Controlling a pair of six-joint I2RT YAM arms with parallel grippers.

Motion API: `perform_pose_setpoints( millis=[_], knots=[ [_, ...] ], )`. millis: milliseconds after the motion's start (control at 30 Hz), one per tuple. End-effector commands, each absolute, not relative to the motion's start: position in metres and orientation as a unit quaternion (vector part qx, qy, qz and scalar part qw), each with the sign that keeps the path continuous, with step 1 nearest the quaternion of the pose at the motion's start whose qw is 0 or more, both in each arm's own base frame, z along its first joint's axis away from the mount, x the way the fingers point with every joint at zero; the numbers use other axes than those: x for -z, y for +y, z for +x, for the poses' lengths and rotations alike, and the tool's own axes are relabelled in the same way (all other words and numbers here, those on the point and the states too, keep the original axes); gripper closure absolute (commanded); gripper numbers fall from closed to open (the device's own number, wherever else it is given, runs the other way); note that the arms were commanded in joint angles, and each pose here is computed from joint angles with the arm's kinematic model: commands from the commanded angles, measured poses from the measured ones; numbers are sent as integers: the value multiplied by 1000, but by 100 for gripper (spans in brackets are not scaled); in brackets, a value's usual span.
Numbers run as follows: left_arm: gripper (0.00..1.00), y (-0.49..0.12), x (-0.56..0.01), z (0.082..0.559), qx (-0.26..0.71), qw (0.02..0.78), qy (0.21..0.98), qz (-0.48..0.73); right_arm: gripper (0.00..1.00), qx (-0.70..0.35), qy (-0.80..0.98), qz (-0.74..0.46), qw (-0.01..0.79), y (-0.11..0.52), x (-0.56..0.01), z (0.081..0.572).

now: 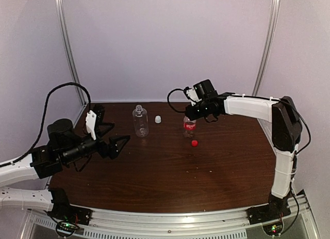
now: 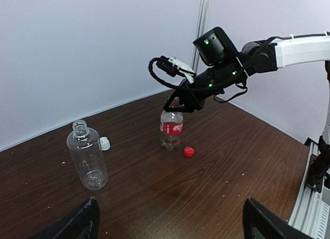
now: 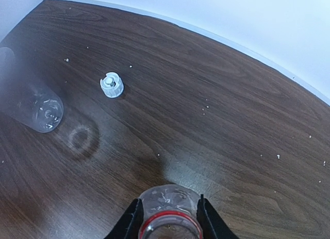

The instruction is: Unscrew the bottle caps

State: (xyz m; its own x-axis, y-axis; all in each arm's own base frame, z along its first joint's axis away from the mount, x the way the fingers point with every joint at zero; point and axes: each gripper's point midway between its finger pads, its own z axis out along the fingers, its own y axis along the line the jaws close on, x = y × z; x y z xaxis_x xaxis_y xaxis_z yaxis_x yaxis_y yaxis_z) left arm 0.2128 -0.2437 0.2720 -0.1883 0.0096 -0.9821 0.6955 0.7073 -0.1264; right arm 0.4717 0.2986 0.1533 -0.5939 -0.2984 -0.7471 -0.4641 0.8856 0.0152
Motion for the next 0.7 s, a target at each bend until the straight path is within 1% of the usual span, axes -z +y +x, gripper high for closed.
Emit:
perform_pose_setpoints(
  millis=[0, 133, 167, 300, 500, 667],
  knots=[
    [2, -241, -278, 215, 295, 599, 707, 233, 61, -108, 884, -211, 404, 295, -157, 470],
    [2, -241, -279, 215, 295, 599, 707, 233, 48, -105, 884, -209, 404, 291, -156, 467],
    [2, -241, -279, 215, 295, 599, 707, 232, 46, -105, 884, -209, 405, 291, -158, 467],
    [2, -241, -280, 215, 295, 600, 707, 232, 35, -101, 882, -206, 412, 287, -166, 465],
    [2, -240, -278, 216, 290, 600, 708, 232, 15, -96, 876, -200, 428, 281, -187, 462],
    [2, -235, -276, 219, 274, 605, 712, 226, 1, -90, 872, -189, 442, 270, -206, 455]
  ],
)
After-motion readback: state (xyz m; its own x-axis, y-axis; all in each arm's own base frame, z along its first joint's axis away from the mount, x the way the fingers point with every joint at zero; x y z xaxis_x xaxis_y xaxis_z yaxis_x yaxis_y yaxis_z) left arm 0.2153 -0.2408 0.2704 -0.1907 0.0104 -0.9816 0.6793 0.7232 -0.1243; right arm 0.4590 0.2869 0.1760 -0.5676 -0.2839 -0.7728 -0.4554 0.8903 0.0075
